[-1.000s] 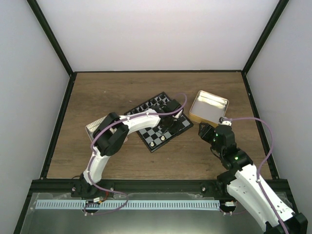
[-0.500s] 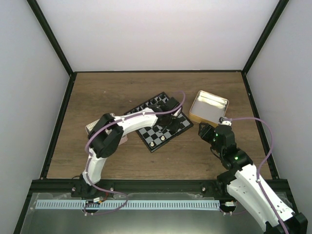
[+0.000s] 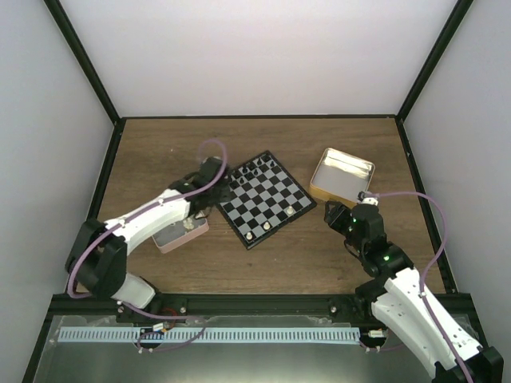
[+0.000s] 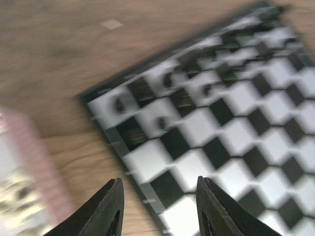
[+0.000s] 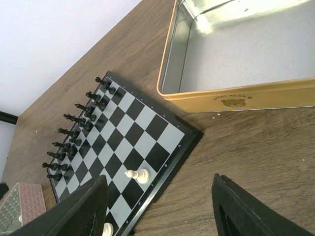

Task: Set up the chess pieces on the board
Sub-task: Pick up the chess piece from the storage box.

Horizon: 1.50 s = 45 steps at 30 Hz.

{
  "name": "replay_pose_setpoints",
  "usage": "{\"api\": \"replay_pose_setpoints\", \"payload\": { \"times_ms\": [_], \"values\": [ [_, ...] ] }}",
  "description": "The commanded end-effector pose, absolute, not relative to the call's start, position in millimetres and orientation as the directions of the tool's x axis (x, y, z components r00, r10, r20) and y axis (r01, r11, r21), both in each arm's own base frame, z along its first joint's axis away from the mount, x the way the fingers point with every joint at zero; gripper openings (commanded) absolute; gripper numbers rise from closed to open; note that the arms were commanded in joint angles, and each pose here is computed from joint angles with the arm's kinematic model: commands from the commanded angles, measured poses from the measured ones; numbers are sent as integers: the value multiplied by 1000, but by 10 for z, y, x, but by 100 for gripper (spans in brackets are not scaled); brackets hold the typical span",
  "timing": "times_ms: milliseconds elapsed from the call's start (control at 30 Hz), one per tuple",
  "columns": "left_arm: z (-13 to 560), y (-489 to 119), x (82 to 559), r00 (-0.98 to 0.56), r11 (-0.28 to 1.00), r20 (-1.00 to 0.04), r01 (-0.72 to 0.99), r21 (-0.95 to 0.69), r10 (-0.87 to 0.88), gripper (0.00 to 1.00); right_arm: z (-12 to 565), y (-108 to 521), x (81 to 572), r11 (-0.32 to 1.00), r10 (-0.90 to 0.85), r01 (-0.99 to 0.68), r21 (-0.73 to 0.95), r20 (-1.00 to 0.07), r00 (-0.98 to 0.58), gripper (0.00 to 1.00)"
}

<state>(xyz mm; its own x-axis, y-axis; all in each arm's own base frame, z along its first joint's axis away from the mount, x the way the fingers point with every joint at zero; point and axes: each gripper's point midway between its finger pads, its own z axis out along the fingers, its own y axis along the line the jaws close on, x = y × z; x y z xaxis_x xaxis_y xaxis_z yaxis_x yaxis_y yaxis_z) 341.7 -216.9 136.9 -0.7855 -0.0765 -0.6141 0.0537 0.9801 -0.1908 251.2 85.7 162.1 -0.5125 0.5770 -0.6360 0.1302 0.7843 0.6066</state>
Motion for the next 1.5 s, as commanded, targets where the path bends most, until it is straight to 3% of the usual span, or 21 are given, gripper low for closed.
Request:
{"api": "replay_pose_setpoints", "payload": {
  "times_ms": [0, 200, 433, 733, 967, 1233, 1333, 1467],
  "values": [
    [1161, -1424, 3346, -760, 971, -605, -168, -169, -237, 43, 1669, 870, 2535, 780, 582, 119, 615, -641, -501, 59],
    [947, -684, 3099, -726, 927, -586, -350, -137, -361, 42, 1640, 891, 2539, 775, 586, 122, 621, -631, -509, 59],
    [571, -275, 2868, -749, 890, -504, -444, -98, -429, 40, 1634, 920, 2565, 777, 579, 118, 619, -628, -519, 59],
    [242, -386, 2816, -820, 908, -392, -395, -138, -416, 35, 1637, 937, 2573, 773, 581, 116, 623, -624, -522, 59],
    [160, -353, 2828, -819, 908, -397, -401, -121, -415, 30, 1637, 948, 2575, 771, 582, 114, 626, -621, -525, 59],
    [109, -320, 2891, -822, 911, -401, -402, -93, -404, 32, 1641, 947, 2575, 771, 582, 114, 626, -621, -526, 59],
    [75, -379, 2897, -837, 919, -383, -378, -111, -391, 15, 1647, 942, 2573, 771, 582, 115, 626, -622, -524, 59],
    [111, -371, 2885, -833, 918, -388, -382, -112, -394, 11, 1647, 936, 2574, 771, 584, 116, 626, -623, -521, 59]
  ]
}}
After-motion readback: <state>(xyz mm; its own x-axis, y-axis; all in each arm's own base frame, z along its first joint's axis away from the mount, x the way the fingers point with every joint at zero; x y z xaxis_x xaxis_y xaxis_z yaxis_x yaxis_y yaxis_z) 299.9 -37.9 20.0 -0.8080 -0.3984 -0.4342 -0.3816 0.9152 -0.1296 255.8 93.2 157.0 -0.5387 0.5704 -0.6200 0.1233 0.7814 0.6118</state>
